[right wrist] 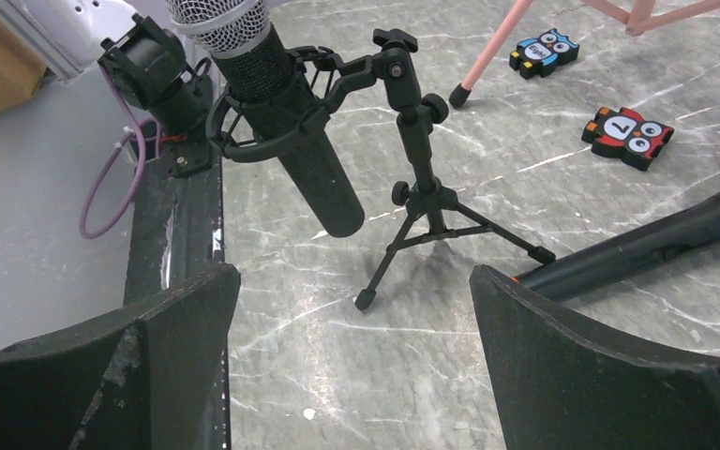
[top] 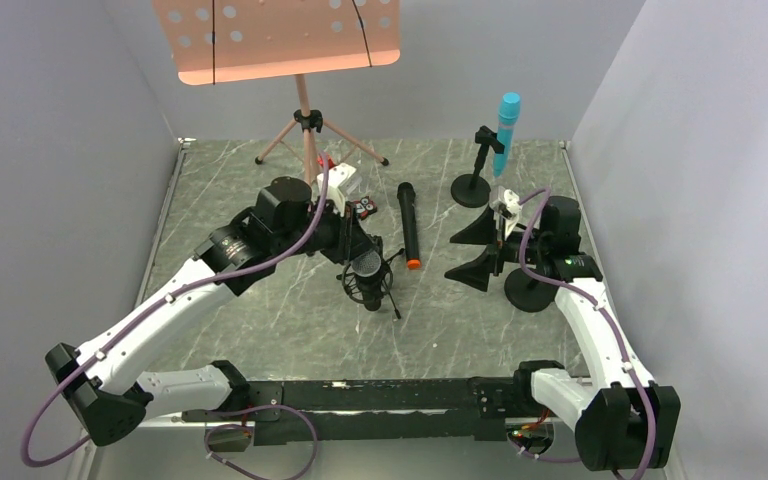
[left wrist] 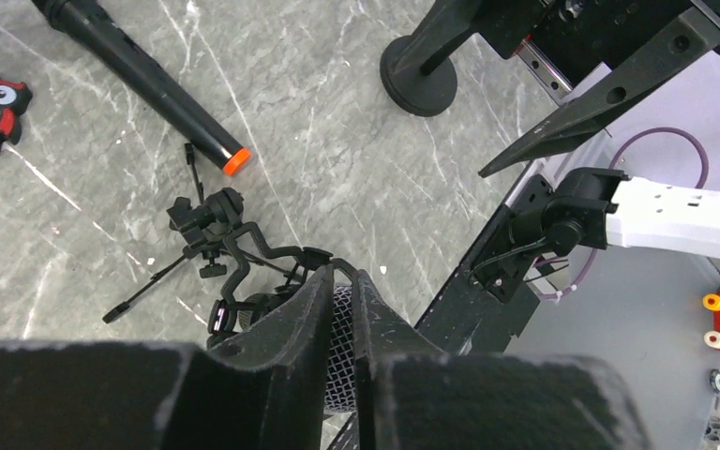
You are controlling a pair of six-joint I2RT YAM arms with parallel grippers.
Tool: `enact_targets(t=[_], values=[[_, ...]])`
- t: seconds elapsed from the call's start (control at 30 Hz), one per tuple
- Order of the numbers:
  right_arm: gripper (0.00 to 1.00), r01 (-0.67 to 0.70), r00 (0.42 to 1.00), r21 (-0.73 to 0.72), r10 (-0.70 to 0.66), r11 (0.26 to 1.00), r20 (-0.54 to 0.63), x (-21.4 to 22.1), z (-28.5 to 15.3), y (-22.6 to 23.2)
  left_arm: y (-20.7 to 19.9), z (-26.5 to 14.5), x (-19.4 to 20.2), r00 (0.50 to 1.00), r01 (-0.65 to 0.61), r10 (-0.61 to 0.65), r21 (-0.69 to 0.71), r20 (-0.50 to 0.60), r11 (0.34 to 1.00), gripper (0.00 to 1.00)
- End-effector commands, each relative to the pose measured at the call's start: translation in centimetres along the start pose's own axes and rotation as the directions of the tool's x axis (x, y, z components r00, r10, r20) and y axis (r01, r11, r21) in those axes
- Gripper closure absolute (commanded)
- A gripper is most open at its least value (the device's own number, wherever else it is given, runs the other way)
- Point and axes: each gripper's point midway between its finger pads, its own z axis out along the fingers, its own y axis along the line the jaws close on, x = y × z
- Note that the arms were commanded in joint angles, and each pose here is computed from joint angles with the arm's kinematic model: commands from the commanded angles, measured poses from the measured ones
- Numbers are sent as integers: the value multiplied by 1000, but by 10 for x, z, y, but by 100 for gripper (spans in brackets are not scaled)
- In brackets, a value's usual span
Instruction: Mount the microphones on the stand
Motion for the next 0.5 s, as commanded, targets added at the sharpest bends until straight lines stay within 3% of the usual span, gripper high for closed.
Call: enact_targets(t=[0.0, 0.07, 0.2, 0.33, 0.47], values=[[1, 57, 998, -24, -57, 998, 28, -9, -2, 6, -6, -14, -32, 996, -16, 17, -21, 83, 1000, 76], [1, 56, 998, -23, -55, 998, 29, -10, -3, 6, -8, -20, -43, 993, -24, 27, -29, 112, 999, 65], [1, 57, 998, -23, -57, 998, 32, -10, -4, 6, -7, -40, -60, 979, -35, 47, -64, 200, 997, 33], [1, 62, 998, -27, -61, 998, 34, -11, -4, 8, 13, -57, -47, 969, -22, 52, -122, 243, 992, 2], [1, 68, 997, -9, -68, 998, 43, -13, -9, 6, 45, -62, -7, 972, 40, -3, -151, 234, 988, 1]])
